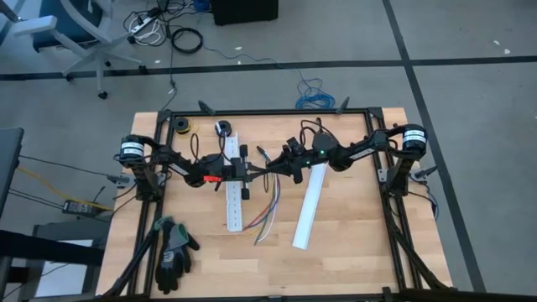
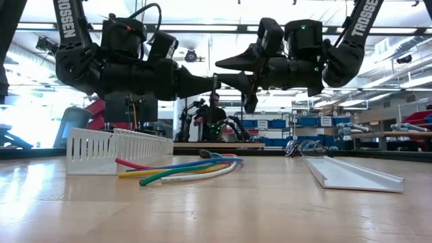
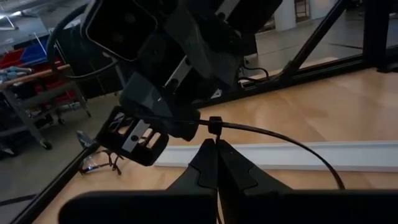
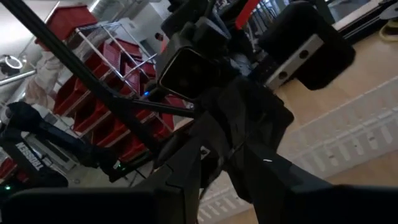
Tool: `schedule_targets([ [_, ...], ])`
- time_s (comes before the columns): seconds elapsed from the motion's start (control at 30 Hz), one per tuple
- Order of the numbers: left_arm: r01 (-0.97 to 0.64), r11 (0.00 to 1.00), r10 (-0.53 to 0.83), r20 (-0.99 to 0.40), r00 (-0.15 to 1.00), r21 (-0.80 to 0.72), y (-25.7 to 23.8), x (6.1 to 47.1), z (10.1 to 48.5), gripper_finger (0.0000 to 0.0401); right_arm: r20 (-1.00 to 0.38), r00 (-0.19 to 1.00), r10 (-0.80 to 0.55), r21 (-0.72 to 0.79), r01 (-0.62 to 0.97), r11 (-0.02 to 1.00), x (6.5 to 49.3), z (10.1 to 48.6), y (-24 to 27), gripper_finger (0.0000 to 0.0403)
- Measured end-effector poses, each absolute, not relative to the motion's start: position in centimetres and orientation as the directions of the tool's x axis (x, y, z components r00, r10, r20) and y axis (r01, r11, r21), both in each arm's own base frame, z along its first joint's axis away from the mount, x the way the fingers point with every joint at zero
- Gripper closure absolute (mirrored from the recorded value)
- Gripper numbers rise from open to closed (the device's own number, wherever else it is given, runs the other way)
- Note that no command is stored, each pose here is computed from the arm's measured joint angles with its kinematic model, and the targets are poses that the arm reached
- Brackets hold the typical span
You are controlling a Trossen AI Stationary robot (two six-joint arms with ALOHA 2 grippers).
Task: Ziptie cables
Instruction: Wrap the zip tie into the cable wires
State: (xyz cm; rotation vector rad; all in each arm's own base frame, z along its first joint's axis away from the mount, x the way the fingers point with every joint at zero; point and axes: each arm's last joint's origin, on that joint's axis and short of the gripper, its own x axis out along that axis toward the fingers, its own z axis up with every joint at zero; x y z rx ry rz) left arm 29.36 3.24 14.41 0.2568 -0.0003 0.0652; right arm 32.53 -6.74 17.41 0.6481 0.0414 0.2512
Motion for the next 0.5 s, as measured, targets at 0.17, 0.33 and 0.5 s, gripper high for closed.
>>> schedule_targets([
  [0.17,-0.056,0.967,0.056,0.006,0.998,0.250,3.2,29.4,14.4,0.0400,0.019,0.967,0.253,0.611,-0.211,0.763,33.1,17.7,-6.9,0.0292],
  [0.33,-0.049,0.968,0.049,0.005,0.999,0.247,3.2,29.4,14.4,0.0400,-0.030,0.962,0.271,0.626,-0.193,0.755,33.6,17.7,-7.0,0.0302],
  [0.5,-0.046,0.969,0.046,0.003,0.999,0.244,3.2,29.4,14.4,0.0400,-0.031,0.961,0.274,0.594,-0.203,0.778,33.7,17.8,-7.0,0.0347],
])
